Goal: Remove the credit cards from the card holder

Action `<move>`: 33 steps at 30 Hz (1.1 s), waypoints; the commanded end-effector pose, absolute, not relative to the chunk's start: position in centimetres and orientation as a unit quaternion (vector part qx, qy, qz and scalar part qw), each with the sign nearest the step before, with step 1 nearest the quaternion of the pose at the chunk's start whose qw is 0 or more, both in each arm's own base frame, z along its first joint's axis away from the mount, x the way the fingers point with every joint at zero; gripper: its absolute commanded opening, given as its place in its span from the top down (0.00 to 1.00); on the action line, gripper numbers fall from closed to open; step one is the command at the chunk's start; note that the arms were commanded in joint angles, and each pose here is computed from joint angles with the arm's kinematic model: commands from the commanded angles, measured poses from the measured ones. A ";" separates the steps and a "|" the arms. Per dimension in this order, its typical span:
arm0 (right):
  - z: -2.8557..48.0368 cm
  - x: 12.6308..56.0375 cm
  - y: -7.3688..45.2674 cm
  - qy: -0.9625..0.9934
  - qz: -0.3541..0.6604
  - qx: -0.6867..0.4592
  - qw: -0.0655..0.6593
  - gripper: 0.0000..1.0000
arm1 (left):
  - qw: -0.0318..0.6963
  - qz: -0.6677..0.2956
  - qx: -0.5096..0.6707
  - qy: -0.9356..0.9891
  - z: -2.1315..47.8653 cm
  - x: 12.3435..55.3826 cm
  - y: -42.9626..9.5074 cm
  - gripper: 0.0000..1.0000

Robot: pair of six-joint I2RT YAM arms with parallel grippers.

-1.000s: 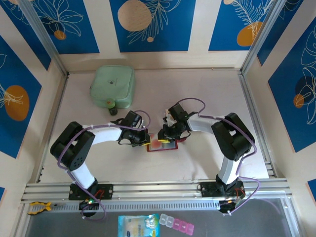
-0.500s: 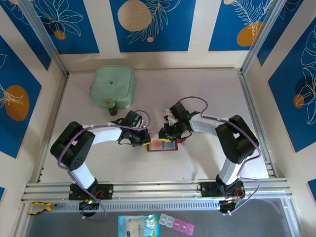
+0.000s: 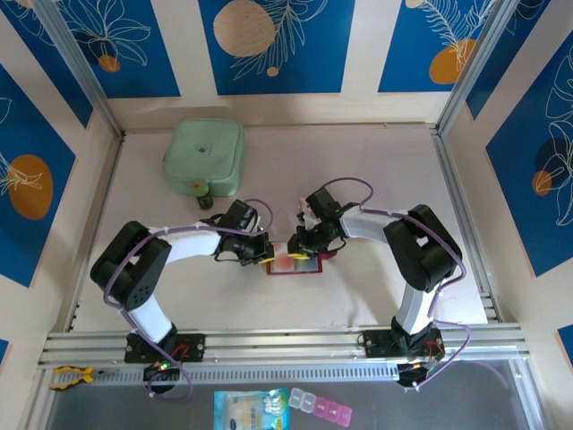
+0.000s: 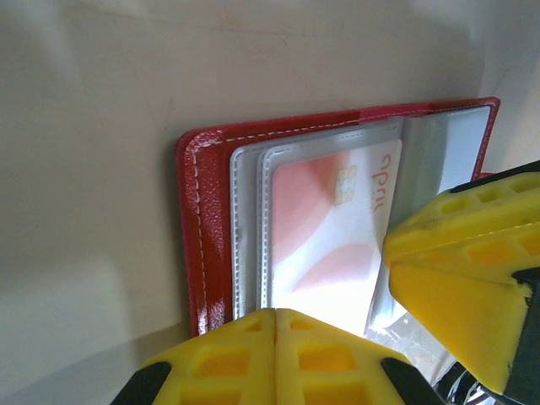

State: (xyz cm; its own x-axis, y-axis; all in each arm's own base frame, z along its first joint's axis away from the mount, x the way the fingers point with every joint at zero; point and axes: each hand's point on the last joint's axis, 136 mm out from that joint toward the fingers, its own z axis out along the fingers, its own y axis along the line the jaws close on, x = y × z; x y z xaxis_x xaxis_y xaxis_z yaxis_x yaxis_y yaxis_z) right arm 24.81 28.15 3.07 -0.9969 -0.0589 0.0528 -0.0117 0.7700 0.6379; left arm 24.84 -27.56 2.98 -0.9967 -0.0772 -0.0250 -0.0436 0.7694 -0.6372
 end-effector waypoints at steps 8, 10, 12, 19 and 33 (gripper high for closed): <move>3.3 24.7 29.5 -0.930 -0.362 0.032 0.053 0.77 | 0.006 -0.326 -0.030 0.945 1.8 24.2 -27.4 0.93; 3.3 24.7 29.7 -0.928 -0.366 0.032 0.056 0.78 | 0.007 -0.325 -0.030 0.945 1.8 24.2 -27.4 0.93; 3.4 24.7 29.8 -0.927 -0.369 0.033 0.056 0.78 | 0.006 -0.326 -0.030 0.945 1.8 24.2 -27.4 0.93; 2.8 24.6 29.5 -0.932 -0.355 0.030 0.062 0.78 | 0.007 -0.324 -0.030 0.945 1.8 24.2 -27.3 0.93; 3.1 25.0 27.2 -0.961 -0.272 0.043 0.037 0.78 | 0.008 -0.319 -0.029 0.947 1.8 24.2 -27.1 0.93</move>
